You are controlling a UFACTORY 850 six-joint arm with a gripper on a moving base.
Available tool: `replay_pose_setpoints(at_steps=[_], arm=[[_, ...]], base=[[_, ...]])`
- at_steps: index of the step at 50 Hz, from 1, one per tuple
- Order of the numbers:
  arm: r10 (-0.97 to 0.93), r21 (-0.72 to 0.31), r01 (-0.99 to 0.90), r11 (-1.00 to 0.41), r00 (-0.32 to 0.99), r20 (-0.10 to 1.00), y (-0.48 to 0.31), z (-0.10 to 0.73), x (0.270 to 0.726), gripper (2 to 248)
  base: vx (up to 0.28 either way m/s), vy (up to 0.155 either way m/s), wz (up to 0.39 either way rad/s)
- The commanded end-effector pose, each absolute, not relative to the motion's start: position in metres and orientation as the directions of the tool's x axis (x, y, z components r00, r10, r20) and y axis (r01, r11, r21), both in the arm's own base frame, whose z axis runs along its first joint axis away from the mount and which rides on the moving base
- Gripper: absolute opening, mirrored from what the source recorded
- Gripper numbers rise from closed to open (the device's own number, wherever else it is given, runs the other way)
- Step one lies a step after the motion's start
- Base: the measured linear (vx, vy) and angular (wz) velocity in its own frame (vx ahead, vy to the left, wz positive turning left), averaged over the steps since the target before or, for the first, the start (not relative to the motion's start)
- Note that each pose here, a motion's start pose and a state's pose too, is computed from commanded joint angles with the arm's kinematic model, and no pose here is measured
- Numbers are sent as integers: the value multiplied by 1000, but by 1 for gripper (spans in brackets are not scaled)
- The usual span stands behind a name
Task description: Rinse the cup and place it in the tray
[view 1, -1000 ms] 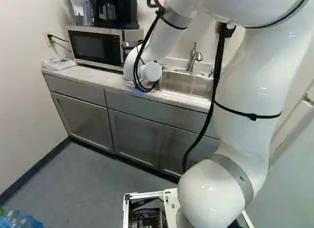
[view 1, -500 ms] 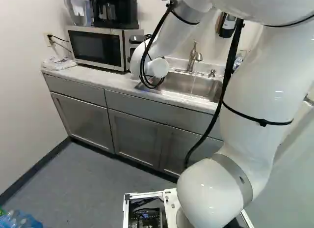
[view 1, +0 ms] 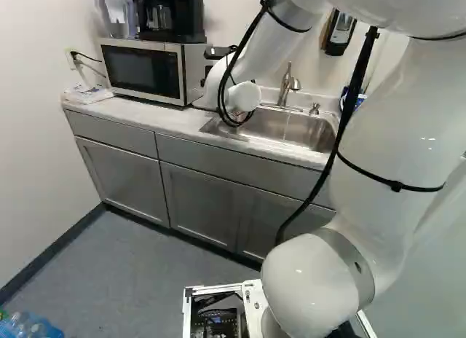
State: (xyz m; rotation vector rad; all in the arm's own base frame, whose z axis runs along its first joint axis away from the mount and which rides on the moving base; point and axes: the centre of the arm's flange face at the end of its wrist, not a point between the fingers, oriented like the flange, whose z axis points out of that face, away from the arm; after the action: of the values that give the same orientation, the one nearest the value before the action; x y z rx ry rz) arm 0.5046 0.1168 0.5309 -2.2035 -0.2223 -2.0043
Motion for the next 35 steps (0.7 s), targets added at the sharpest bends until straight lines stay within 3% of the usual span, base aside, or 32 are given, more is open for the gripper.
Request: replay_pose_setpoints(at_steps=[35], arm=[[-3, -14, 113, -993, 98, 995, 64, 531, 505, 124]], base=[[0, 0, 0]])
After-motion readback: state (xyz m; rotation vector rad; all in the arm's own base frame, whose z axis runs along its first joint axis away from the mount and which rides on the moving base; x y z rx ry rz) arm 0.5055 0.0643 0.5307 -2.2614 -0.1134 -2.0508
